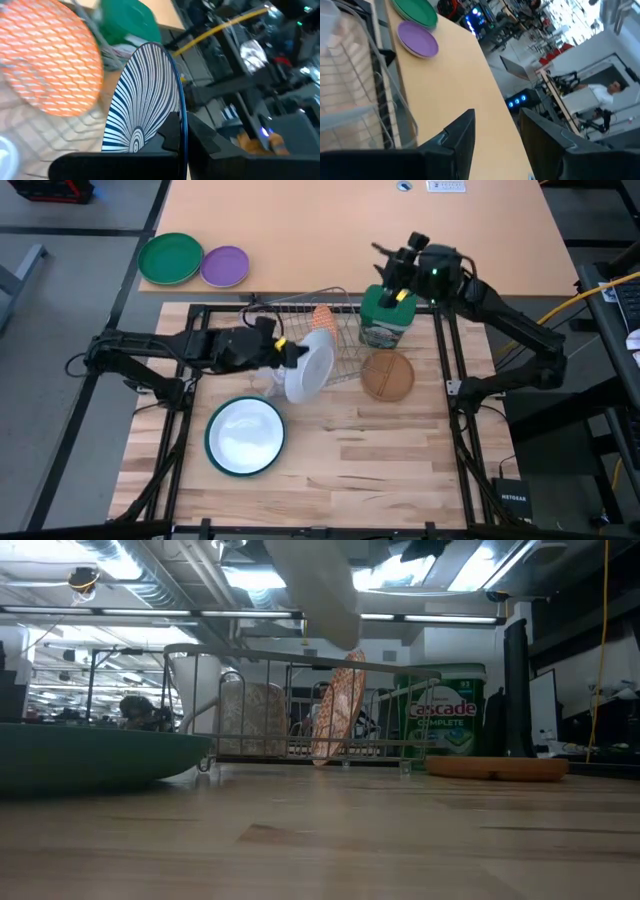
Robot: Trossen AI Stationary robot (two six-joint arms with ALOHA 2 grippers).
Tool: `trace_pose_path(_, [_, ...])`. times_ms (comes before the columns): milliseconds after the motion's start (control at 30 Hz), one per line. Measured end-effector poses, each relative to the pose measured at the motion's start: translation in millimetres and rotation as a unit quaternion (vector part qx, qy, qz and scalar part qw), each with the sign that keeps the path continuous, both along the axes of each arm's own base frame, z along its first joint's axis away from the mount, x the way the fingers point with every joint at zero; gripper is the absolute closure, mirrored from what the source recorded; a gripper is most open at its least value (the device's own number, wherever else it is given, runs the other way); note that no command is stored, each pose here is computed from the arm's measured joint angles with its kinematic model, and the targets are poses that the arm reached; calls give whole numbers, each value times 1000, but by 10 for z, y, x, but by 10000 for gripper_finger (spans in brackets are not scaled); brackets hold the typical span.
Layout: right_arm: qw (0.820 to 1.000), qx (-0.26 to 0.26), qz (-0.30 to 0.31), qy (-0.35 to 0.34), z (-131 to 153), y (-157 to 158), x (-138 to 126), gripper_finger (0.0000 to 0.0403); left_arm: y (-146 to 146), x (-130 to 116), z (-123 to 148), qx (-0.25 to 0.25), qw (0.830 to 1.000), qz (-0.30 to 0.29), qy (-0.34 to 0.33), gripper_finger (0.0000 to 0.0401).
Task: Sort dishes
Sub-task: Put the blue and white plate in the dish rack
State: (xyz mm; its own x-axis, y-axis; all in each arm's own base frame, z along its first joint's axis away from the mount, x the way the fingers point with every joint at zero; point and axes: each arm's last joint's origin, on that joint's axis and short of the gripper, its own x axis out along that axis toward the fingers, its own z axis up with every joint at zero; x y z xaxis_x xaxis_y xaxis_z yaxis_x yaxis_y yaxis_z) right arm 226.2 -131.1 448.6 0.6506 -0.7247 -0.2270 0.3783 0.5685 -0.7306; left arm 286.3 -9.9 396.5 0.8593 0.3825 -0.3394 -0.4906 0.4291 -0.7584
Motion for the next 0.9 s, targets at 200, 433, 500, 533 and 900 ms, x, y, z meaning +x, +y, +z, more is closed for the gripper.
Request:
trace_pose_path(200, [1000,20,-19,8,-43,-276,-163,246,278,-101,-13,0,997,73,24,401])
trace_pose_path(433, [999,46,-9,-2,-68,-516,-349,246,530,-135,3,9,993,114,24,401])
trace_pose_path(500, [998,59,-9,-12,-80,-587,-395,246,588,-128,-12,8,992,124,27,401])
trace_pose_path(533, [998,64,-8,-14,-87,-618,-414,246,614,-126,-17,8,991,129,28,401])
trace_pose_path(900, [993,119,-18,-4,-299,-944,-447,246,761,112,-230,-10,987,153,45,401])
